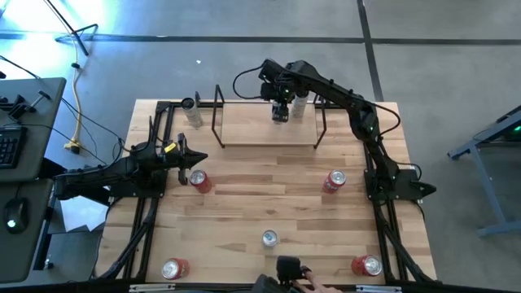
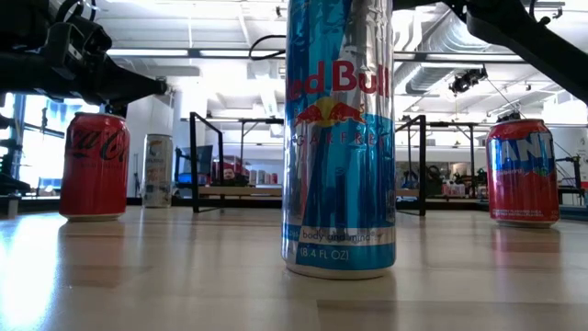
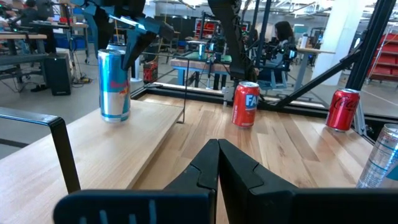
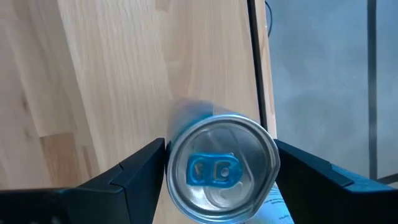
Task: Place canned beverage on shelf
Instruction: Put the top blue soda can on the shelf
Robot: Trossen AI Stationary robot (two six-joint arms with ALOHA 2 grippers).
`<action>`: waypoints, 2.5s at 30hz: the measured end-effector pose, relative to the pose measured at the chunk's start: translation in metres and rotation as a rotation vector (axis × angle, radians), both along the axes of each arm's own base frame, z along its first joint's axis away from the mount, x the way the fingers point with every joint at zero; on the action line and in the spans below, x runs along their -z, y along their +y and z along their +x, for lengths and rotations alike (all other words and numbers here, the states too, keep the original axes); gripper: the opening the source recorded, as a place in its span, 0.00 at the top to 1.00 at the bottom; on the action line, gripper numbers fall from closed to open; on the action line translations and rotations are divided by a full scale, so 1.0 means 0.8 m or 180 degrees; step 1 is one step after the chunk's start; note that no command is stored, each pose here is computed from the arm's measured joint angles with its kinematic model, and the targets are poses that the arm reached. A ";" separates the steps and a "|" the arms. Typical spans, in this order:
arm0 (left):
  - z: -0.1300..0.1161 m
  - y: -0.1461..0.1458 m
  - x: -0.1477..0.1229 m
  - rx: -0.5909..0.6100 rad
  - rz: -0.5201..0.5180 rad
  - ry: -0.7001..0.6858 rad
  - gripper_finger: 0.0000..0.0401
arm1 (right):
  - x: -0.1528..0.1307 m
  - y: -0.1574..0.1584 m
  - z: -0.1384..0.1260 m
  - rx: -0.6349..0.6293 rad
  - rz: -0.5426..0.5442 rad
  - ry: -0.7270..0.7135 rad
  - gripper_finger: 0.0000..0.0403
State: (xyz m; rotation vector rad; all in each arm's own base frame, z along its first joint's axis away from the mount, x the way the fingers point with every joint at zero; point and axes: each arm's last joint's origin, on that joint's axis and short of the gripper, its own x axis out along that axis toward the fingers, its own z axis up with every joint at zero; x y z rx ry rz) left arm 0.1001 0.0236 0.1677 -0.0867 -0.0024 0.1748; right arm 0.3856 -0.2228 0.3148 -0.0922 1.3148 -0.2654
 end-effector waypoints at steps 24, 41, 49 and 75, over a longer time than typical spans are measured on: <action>0.000 0.000 0.000 -0.0001 -0.0025 -0.0004 1.00 | 0.001 -0.006 0.003 -0.0106 -0.0084 -0.0051 0.34; 0.000 0.000 0.000 -0.0001 -0.0028 -0.0005 1.00 | 0.002 -0.004 0.004 -0.0160 -0.0086 -0.0037 0.34; 0.000 0.000 0.000 -0.0002 -0.0055 -0.0009 1.00 | 0.001 0.002 0.009 -0.0211 -0.0100 -0.0070 0.34; 0.000 0.000 0.000 -0.0001 -0.0060 -0.0006 1.00 | 0.002 0.002 0.006 -0.0218 -0.0115 0.0019 0.15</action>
